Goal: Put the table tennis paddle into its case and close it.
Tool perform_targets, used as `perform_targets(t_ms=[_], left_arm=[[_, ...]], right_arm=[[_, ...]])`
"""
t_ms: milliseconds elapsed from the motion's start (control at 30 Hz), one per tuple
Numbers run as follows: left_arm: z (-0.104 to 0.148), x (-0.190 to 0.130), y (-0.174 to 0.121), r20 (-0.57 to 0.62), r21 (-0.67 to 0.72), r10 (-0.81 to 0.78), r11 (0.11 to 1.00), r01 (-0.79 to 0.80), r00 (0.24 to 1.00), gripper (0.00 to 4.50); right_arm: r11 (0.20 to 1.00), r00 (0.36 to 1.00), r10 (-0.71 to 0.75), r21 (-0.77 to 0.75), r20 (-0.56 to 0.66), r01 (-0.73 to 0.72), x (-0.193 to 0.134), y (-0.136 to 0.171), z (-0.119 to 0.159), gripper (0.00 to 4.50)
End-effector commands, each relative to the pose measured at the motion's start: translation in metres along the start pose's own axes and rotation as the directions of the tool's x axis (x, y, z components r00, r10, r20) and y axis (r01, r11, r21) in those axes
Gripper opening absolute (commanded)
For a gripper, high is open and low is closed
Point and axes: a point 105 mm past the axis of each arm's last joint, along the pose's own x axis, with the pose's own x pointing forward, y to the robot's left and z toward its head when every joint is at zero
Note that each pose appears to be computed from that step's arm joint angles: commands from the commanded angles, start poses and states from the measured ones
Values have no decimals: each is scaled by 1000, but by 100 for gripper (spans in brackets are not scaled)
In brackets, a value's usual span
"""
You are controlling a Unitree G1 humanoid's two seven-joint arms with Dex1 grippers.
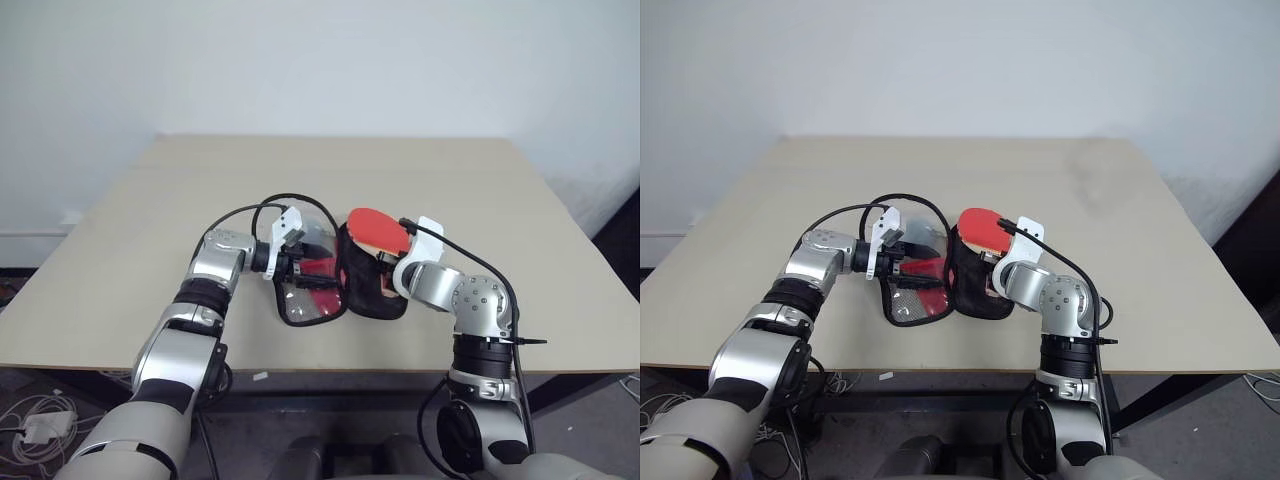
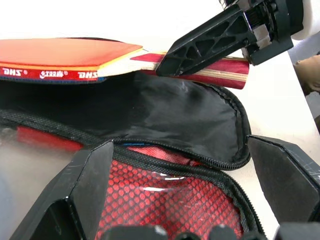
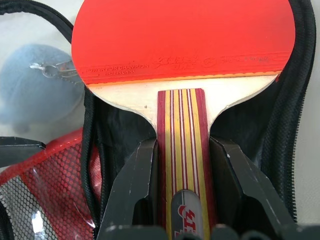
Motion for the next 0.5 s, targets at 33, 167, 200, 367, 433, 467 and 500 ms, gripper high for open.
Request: perform_targets(t_ms=[33, 167, 200, 367, 433, 467, 500], left_arm=[[18, -1, 2, 9, 65, -2, 998, 1, 1000, 450], [18, 0, 2, 9, 64, -4, 998, 4, 1000, 450], [18, -1, 2, 8, 64, -4, 998, 3, 1000, 450], [17, -2, 2, 5, 62, -3, 998, 3, 1000, 450], [16, -3, 2, 4, 60, -4, 998, 3, 1000, 450], [16, -3, 2, 4, 59, -3, 998, 3, 1000, 450], [16, -3, 2, 5, 58, -3, 998, 2, 1000, 450]], right_arm=[[989, 990, 138, 50, 25, -139, -8, 45, -3, 111], [990, 990, 138, 38, 26, -139, -7, 44, -3, 186], [989, 990, 142, 34, 26, -143, -7, 45, -3, 213], [985, 985, 171, 21, 37, -172, -8, 51, 0, 377], [983, 983, 179, 21, 45, -180, -9, 52, 1, 377], [982, 981, 185, 21, 54, -186, -9, 52, 3, 377], [981, 979, 193, 21, 67, -195, -10, 53, 5, 377]])
